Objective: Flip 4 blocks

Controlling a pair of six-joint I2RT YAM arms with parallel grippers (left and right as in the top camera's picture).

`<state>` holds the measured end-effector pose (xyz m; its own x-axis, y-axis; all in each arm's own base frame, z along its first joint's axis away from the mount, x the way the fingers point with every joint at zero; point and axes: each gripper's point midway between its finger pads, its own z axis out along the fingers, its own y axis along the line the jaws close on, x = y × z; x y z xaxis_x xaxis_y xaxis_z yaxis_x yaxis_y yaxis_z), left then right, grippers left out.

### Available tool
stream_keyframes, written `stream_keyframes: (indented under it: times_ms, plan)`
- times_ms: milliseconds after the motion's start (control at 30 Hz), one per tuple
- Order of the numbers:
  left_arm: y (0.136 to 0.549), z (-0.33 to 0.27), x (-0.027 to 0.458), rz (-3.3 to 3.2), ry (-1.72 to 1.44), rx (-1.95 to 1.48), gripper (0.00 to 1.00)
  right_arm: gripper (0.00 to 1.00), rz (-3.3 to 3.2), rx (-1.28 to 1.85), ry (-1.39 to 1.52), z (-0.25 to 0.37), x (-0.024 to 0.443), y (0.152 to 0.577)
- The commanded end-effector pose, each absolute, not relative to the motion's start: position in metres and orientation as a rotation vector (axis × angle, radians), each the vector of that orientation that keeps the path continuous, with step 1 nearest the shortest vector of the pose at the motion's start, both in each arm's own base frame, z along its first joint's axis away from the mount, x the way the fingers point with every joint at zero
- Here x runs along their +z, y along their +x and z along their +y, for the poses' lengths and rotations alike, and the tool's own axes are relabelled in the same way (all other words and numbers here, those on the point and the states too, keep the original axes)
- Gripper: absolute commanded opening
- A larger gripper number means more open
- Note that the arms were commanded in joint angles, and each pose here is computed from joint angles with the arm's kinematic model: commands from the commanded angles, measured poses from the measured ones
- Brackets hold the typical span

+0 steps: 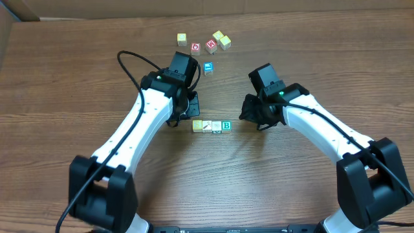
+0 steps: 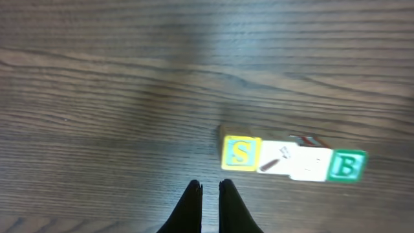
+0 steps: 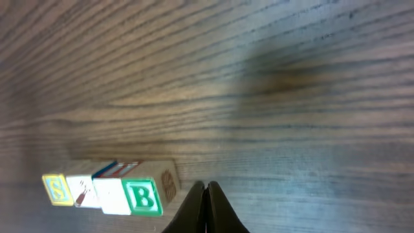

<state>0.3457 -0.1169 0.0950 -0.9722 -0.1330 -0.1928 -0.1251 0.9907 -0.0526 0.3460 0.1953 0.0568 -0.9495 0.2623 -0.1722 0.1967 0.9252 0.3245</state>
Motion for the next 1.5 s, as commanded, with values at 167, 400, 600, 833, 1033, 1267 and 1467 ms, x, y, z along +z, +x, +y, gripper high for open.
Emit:
stream_keyframes:
  times_ms: [167,400,600,833,1033,1267,1467]
  plan:
    - [0.343,-0.099,0.047,3.075,-0.207,0.012,0.04,0.04,2.812,0.473,0.34,0.196,0.033,0.345]
    - [0.34,-0.099,0.023,3.136,-0.15,0.033,0.04,0.04,2.779,0.458,0.381,0.19,0.015,0.342]
    - [0.333,-0.107,0.015,3.186,-0.092,-0.027,0.04,0.04,2.792,0.442,0.42,0.184,0.001,0.333]
    - [0.332,-0.109,0.015,3.195,-0.084,-0.048,0.04,0.04,2.794,0.414,0.405,0.192,-0.007,0.329]
    - [0.333,-0.108,0.015,3.19,-0.069,-0.046,0.04,0.04,2.758,0.393,0.357,0.202,-0.005,0.33]
    - [0.332,-0.109,0.015,3.194,-0.067,-0.048,0.04,0.04,2.731,0.458,0.337,0.212,0.0,0.336]
    - [0.334,-0.11,0.014,3.187,-0.066,-0.052,0.04,0.04,2.749,0.551,0.313,0.225,0.003,0.332]
